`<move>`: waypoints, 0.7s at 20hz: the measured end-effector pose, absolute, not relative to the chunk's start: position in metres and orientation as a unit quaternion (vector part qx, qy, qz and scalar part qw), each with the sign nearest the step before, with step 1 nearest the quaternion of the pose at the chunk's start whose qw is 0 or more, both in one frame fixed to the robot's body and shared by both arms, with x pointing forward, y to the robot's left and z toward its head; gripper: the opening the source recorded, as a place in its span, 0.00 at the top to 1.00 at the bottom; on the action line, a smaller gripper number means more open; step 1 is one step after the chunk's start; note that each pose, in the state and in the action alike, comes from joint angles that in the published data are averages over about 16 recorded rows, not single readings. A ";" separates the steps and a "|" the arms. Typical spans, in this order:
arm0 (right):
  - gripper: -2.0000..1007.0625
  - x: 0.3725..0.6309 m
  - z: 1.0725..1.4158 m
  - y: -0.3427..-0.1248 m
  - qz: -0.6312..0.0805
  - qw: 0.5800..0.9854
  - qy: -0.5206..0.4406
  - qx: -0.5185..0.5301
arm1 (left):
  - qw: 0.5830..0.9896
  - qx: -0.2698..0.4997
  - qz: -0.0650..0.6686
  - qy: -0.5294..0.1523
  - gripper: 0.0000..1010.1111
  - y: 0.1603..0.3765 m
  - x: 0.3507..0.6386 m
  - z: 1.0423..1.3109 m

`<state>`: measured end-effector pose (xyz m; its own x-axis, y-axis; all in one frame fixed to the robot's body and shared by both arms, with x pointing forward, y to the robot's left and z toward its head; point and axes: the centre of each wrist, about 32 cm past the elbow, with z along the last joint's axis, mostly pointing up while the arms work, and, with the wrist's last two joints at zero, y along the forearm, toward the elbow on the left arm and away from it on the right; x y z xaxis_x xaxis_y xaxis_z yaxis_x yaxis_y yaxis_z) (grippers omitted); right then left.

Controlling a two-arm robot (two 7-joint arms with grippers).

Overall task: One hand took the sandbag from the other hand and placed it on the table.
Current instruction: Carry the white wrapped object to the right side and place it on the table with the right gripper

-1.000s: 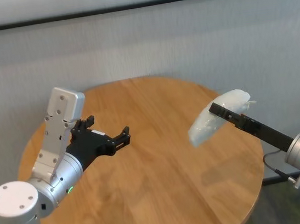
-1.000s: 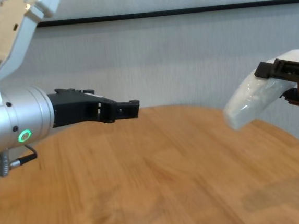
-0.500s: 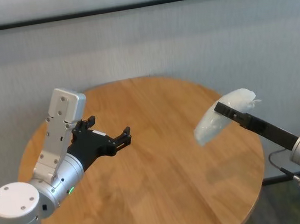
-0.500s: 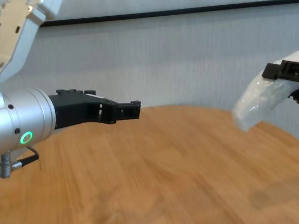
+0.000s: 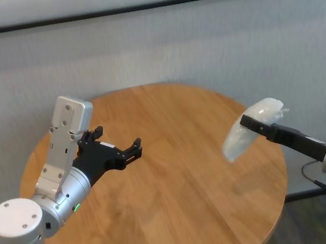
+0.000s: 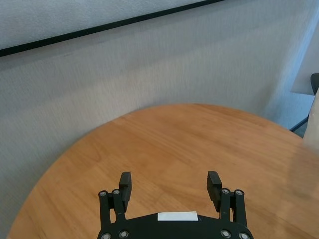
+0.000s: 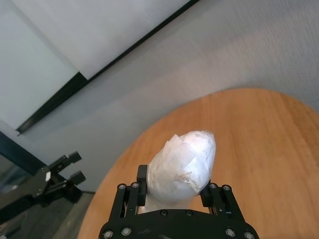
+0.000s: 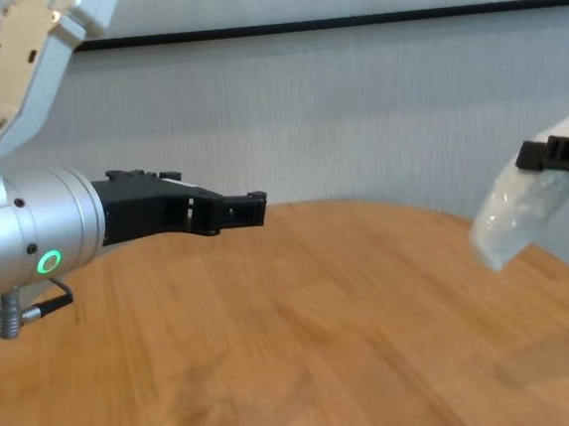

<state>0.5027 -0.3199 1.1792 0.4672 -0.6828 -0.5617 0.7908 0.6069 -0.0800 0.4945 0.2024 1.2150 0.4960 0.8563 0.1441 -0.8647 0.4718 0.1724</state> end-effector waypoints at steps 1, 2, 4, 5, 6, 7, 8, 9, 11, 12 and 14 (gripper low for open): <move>0.42 0.504 1.180 -0.321 -0.435 0.852 0.278 0.089 | 0.858 0.112 0.502 -0.019 0.01 0.202 0.495 1.215; 0.42 0.506 1.181 -0.322 -0.436 0.853 0.274 0.081 | 0.858 0.112 0.502 -0.019 0.01 0.202 0.495 1.215; 0.42 0.509 1.183 -0.324 -0.439 0.855 0.268 0.066 | 0.858 0.112 0.502 -0.019 0.01 0.203 0.495 1.215; 0.42 0.511 1.184 -0.325 -0.440 0.856 0.265 0.058 | 0.857 0.112 0.502 -0.019 0.01 0.203 0.495 1.215; 0.42 0.513 1.184 -0.326 -0.440 0.857 0.263 0.051 | 0.857 0.112 0.502 -0.019 0.01 0.203 0.495 1.215; 0.42 0.515 1.185 -0.327 -0.441 0.858 0.260 0.043 | 0.857 0.112 0.502 -0.019 0.01 0.203 0.495 1.215; 0.42 0.517 1.186 -0.327 -0.442 0.858 0.258 0.036 | 0.857 0.112 0.502 -0.019 0.01 0.203 0.495 1.215; 0.42 0.519 1.186 -0.328 -0.442 0.859 0.256 0.029 | 0.857 0.112 0.502 -0.019 0.01 0.203 0.495 1.215; 0.42 0.523 1.187 -0.329 -0.444 0.860 0.251 0.014 | 0.857 0.112 0.502 -0.019 0.01 0.203 0.495 1.215; 0.42 0.526 1.187 -0.329 -0.445 0.860 0.249 0.007 | 0.857 0.112 0.502 -0.019 0.01 0.203 0.495 1.215; 0.42 0.530 1.187 -0.329 -0.446 0.861 0.246 -0.007 | 0.857 0.112 0.502 -0.019 0.01 0.203 0.495 1.215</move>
<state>0.5299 -0.3288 1.1870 0.4812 -0.7708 -0.4175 0.7642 0.6022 -0.2310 0.4947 0.2027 1.2153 0.4948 0.8570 0.1441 -0.8653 0.4706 0.1727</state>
